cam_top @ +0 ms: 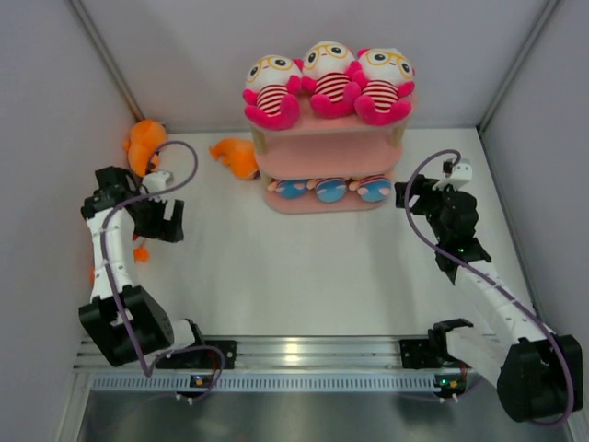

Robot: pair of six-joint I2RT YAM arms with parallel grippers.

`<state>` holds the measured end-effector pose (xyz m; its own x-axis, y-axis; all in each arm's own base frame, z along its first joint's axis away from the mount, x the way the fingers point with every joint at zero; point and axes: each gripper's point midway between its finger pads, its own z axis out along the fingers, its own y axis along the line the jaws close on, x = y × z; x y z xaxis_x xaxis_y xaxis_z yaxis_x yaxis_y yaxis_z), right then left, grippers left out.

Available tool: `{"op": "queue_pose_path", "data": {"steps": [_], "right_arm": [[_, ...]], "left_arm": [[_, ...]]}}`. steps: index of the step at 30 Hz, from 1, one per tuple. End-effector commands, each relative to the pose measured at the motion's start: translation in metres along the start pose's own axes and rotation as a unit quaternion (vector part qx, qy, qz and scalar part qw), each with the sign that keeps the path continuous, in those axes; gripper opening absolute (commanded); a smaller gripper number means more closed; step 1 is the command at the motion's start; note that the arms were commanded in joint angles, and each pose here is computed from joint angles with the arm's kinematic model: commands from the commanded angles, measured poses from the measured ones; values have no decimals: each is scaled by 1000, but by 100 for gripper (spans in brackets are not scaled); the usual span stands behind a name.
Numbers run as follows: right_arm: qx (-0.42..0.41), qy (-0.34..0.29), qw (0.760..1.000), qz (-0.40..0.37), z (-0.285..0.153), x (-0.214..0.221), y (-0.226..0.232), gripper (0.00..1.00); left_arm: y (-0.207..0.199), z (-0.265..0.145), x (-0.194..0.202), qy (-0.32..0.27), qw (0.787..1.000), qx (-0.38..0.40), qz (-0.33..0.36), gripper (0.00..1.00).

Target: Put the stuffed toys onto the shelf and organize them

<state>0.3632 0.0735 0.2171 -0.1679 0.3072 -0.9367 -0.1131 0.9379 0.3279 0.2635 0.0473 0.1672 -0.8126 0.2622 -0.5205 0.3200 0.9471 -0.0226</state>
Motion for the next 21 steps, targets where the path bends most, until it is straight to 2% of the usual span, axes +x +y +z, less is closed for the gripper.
{"op": "queue_pose_path", "data": {"steps": [1, 9, 15, 20, 21], "right_arm": [[11, -7, 997, -77, -15, -18, 0, 75], [-17, -34, 992, -119, -26, -25, 14, 75], [-34, -20, 989, -140, -23, -14, 24, 75], [-39, -17, 987, -155, -25, -9, 30, 75], [-38, -17, 987, -157, -25, -8, 30, 74]], "left_arm": [[69, -10, 8, -4, 996, -64, -65, 96], [155, 12, 103, 108, 973, -189, -81, 91], [188, 40, 128, 134, 971, -191, -52, 94], [207, 64, 134, 140, 967, -198, -78, 92], [209, 68, 134, 137, 968, -196, -81, 89]]}}
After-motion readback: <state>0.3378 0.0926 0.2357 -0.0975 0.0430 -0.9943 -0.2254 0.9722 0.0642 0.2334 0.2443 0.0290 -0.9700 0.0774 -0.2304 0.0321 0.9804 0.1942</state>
